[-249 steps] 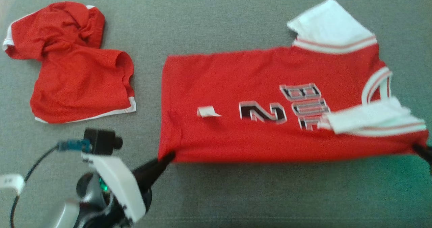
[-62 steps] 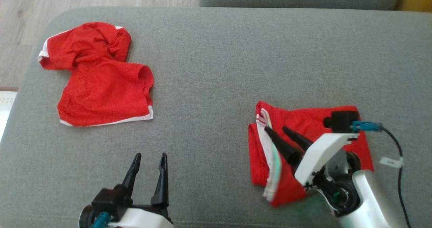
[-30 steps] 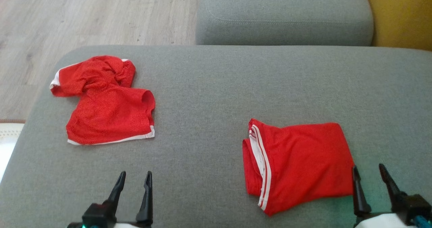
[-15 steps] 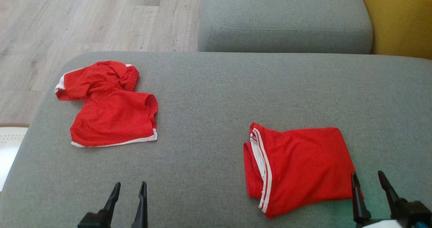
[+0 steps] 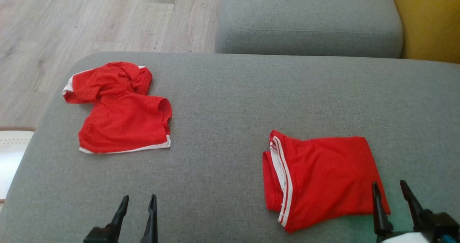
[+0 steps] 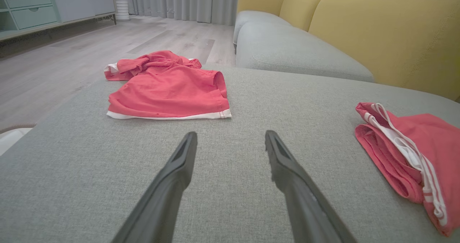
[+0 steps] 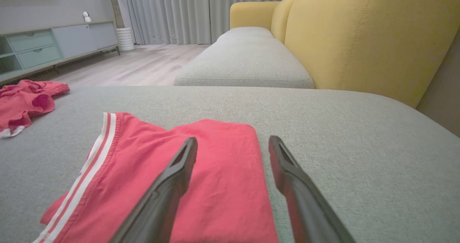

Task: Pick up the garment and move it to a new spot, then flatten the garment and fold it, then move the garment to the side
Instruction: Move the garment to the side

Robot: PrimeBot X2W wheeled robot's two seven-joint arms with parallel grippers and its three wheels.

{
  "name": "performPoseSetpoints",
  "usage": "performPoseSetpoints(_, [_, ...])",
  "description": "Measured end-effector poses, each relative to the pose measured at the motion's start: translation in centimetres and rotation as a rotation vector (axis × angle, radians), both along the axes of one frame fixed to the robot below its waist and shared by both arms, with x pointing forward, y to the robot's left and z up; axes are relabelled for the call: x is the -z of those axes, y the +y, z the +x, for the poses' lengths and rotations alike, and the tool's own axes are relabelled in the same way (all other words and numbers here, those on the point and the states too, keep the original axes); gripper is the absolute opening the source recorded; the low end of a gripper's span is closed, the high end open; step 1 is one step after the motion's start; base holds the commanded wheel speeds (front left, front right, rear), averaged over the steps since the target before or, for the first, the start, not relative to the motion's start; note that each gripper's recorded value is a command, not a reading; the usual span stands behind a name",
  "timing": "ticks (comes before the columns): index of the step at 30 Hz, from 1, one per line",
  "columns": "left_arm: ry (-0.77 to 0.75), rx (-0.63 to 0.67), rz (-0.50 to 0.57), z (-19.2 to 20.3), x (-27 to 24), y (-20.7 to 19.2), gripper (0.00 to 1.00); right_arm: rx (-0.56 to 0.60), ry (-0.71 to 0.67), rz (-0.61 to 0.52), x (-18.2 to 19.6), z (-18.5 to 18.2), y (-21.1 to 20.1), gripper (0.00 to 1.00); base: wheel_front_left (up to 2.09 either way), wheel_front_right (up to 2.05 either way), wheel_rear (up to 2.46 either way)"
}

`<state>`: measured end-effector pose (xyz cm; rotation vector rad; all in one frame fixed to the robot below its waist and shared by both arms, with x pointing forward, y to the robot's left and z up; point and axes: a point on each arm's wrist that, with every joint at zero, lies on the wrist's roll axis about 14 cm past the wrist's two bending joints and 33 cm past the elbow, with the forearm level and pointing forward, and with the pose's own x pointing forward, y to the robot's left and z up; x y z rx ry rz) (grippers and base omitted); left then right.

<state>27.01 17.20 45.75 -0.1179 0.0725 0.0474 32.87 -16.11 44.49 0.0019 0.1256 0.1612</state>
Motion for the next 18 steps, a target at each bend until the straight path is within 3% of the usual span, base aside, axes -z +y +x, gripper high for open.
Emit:
performPoseSetpoints(4, [0.003,0.000,0.002,0.1,0.1,0.0,1.00,0.019,0.000,0.069,-0.3,0.7,0.0,1.00,0.00,0.00,0.00])
performPoseSetpoints(9, [0.010,0.009,0.002,0.3,0.2,-0.3,1.00,-0.020,0.166,0.173,-0.7,3.6,0.8,1.00,0.00,0.00,0.00])
performPoseSetpoints(13, [0.024,0.013,0.000,0.3,0.5,-0.4,1.00,-0.039,0.301,0.155,-1.1,5.6,-0.1,1.00,0.00,0.00,0.00])
performPoseSetpoints(18, [0.045,0.009,-0.011,0.5,1.0,-0.5,1.00,-0.044,0.520,0.078,1.9,5.9,-0.7,1.00,0.00,0.00,0.00])
